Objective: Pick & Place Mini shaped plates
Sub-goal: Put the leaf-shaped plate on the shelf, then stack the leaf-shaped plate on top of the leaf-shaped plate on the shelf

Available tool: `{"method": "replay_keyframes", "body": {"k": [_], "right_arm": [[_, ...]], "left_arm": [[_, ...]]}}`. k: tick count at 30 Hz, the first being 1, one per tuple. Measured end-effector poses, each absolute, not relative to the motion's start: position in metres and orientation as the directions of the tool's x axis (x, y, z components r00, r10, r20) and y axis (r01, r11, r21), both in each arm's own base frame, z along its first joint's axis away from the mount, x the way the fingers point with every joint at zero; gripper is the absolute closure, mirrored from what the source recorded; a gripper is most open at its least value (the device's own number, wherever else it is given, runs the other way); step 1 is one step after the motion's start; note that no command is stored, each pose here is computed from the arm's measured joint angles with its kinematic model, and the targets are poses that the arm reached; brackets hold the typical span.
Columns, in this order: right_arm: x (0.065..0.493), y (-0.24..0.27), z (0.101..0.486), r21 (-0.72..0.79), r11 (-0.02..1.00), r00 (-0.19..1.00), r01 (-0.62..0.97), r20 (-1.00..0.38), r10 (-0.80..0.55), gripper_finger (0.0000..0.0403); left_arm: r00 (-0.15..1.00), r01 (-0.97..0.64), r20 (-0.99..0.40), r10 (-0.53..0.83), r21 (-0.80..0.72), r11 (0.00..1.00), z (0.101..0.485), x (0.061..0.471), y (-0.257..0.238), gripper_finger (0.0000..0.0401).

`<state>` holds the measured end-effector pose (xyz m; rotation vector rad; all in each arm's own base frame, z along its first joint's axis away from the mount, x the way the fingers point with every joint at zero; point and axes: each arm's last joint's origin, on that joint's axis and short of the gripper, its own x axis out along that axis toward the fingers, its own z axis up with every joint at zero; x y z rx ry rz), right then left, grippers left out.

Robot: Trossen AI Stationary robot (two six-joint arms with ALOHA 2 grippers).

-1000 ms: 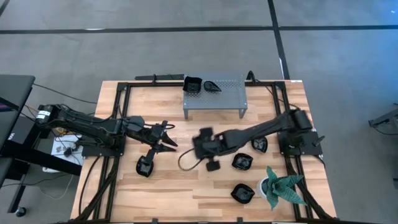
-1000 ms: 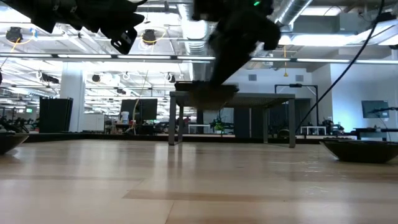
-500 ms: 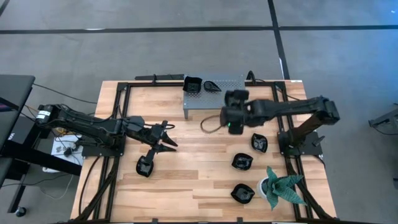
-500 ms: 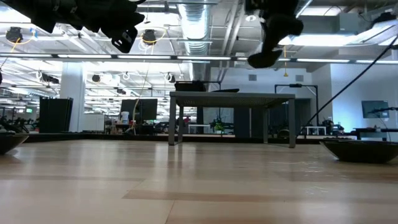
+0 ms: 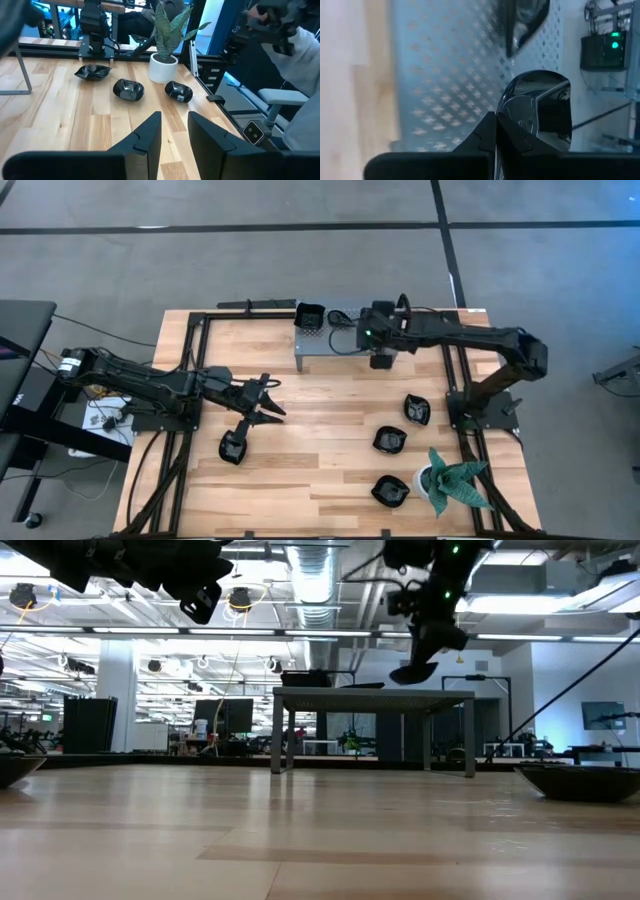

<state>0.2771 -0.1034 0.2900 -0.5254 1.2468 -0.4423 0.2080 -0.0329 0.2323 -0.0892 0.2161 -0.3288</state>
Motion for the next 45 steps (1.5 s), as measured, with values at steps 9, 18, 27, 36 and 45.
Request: {"method": "replay_keyframes", "body": {"k": [9,18,27,36,45], "right_arm": [[0.274,-0.126,0.283,-0.527,0.848,0.255,0.065,-0.812,-0.524,0.0399],[0.274,-0.126,0.282,-0.502,0.863,0.266,0.063,-0.825,-0.499,0.0389],[0.275,-0.121,0.282,-0.502,0.859,0.259,0.103,-0.820,-0.510,0.0324],[0.285,-0.072,0.294,-0.586,0.808,0.240,0.061,-0.777,-0.581,0.0295],[0.289,0.007,0.314,0.006,0.946,0.366,0.325,-0.923,-0.120,0.0290]], "left_arm": [[0.924,0.310,-0.195,-0.329,-0.123,0.943,0.232,0.208,-0.033,0.0304],[0.924,0.310,-0.192,-0.329,-0.125,0.943,0.233,0.208,-0.033,0.0304],[0.926,0.311,-0.184,-0.330,-0.125,0.942,0.233,0.208,-0.033,0.0304],[0.931,0.314,-0.157,-0.330,-0.120,0.942,0.236,0.209,-0.033,0.0304],[0.933,0.315,-0.143,-0.330,-0.117,0.942,0.238,0.209,-0.033,0.0304]]}}
